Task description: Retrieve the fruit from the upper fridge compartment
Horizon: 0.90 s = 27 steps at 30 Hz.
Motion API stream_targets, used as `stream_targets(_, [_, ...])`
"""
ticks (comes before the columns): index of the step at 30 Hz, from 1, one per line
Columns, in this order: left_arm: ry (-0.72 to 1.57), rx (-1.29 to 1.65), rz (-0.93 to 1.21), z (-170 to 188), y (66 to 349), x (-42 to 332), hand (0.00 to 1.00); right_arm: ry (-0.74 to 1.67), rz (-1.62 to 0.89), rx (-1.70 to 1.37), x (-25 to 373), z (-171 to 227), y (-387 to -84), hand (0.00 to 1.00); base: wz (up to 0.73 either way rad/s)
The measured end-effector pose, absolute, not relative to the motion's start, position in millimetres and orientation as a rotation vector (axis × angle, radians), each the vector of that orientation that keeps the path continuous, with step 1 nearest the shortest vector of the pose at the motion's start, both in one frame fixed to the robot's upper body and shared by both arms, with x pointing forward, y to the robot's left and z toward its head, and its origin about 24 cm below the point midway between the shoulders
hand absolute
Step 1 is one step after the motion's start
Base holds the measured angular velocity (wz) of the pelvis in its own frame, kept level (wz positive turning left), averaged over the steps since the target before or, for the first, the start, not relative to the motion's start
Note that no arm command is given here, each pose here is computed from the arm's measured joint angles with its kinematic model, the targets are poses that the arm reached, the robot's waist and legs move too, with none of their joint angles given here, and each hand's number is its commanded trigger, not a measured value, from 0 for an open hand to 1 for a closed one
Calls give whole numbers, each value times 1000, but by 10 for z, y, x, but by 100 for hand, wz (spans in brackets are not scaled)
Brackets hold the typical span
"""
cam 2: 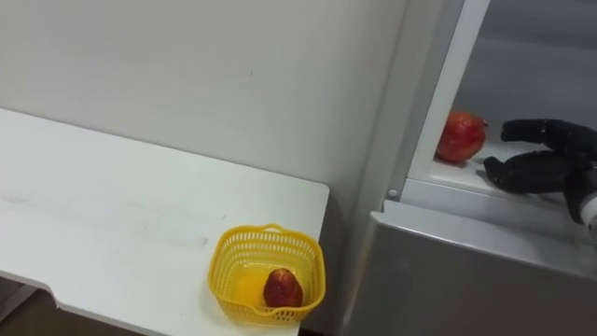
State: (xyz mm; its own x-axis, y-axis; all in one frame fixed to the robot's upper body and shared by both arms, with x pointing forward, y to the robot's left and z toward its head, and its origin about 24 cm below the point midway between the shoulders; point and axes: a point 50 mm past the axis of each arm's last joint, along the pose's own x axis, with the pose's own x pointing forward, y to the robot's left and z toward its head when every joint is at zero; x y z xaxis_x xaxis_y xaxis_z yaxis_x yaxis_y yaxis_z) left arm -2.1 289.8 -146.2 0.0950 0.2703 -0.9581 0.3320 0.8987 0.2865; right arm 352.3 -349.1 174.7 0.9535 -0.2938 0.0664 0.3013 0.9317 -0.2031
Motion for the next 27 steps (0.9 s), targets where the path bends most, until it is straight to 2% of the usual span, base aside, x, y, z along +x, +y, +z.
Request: stream_targets(27, [1486,497,-42,-1466,2883,-19,0,2,-271,-145,3534,1716,-3487,0,0])
